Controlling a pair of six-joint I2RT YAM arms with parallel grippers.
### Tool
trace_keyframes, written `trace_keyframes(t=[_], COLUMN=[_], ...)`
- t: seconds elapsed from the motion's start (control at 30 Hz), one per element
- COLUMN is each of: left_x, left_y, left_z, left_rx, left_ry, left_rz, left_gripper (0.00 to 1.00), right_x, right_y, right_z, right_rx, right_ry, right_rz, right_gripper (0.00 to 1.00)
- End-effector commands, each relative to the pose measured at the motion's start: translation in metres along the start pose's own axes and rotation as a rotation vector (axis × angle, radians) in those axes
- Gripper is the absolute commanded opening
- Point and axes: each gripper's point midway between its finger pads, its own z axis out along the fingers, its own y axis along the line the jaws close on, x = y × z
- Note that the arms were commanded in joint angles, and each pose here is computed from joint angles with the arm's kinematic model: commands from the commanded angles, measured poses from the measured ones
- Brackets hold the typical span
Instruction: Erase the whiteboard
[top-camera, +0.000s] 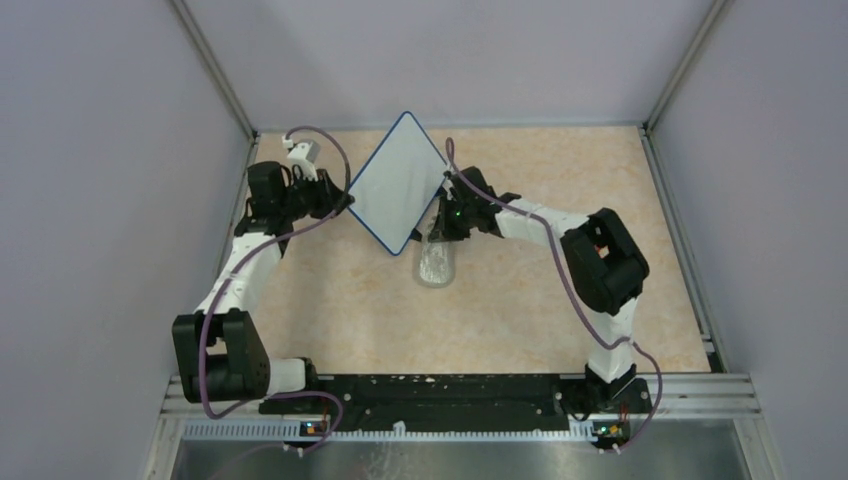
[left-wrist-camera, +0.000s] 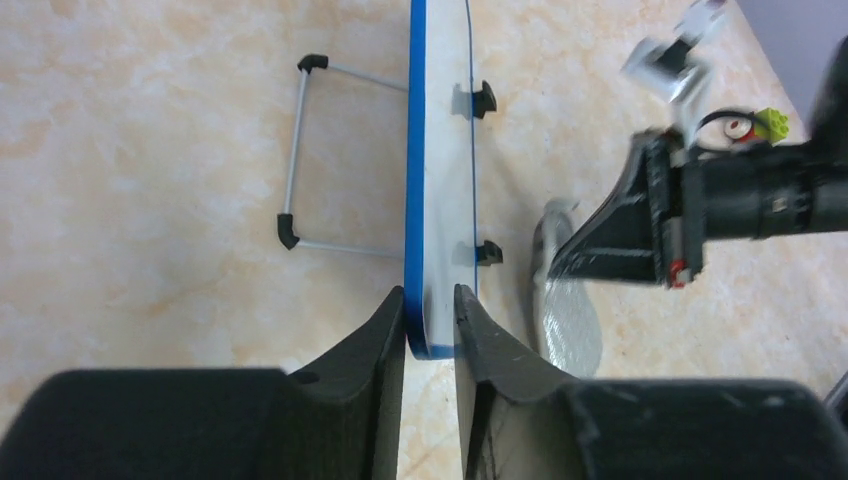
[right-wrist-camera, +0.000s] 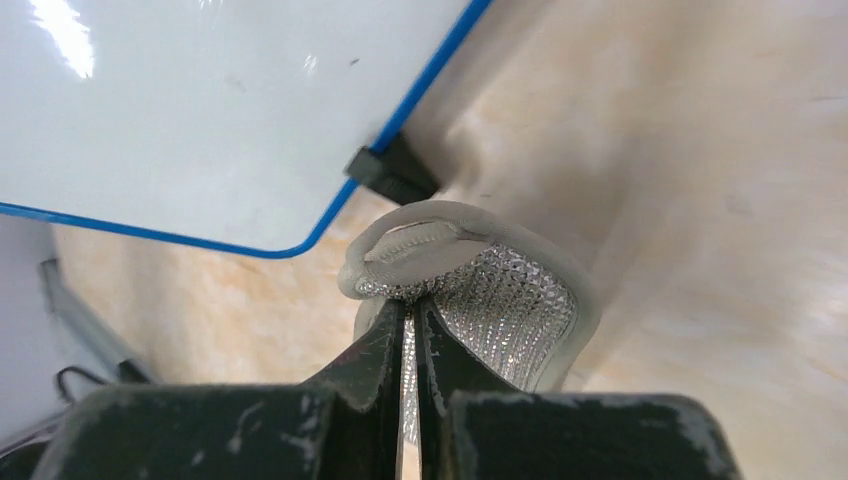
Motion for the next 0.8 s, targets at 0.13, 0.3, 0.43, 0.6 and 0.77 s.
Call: trace_keyframes(t=[0.13,0.3,0.43,0.6,0.77], left_x=[0.013,0.007,0.003,-0.006,-0.026], left_y=[-0.006,-0.005,-0.002,0.003,-0.003], left_z=[-0.001,-0.004,-0.008,-0.016,-0.03], left_rx=[0.001,-0.018,-0.054,-0.114,-0.155], left_ry=[0.067,0.048,0.034,0.013,-0.033], left_rz=[-0.007,0.014,0.032,0.053,0.069], left_gripper=[0.47,0.54,0.59,0.62,0.72], right_x=[-0.013,0.01,0.017,0.021,0.021], right_y=[-0.055,-0.079,-0.087,-0.092,-0.09], right_z=[-0.069,-0.085,-0.094,-0.098,-0.102], right_rx=[0.306,0.38,0.412,0.429,0.427], right_ry=[-0.067,-0.036,-0.027,-0.013,-0.009], right_rz=[-0.191,-0.215,-0.237,-0.252,-0.265], right_gripper=[0.0,0.0,0.0,0.0,0.01])
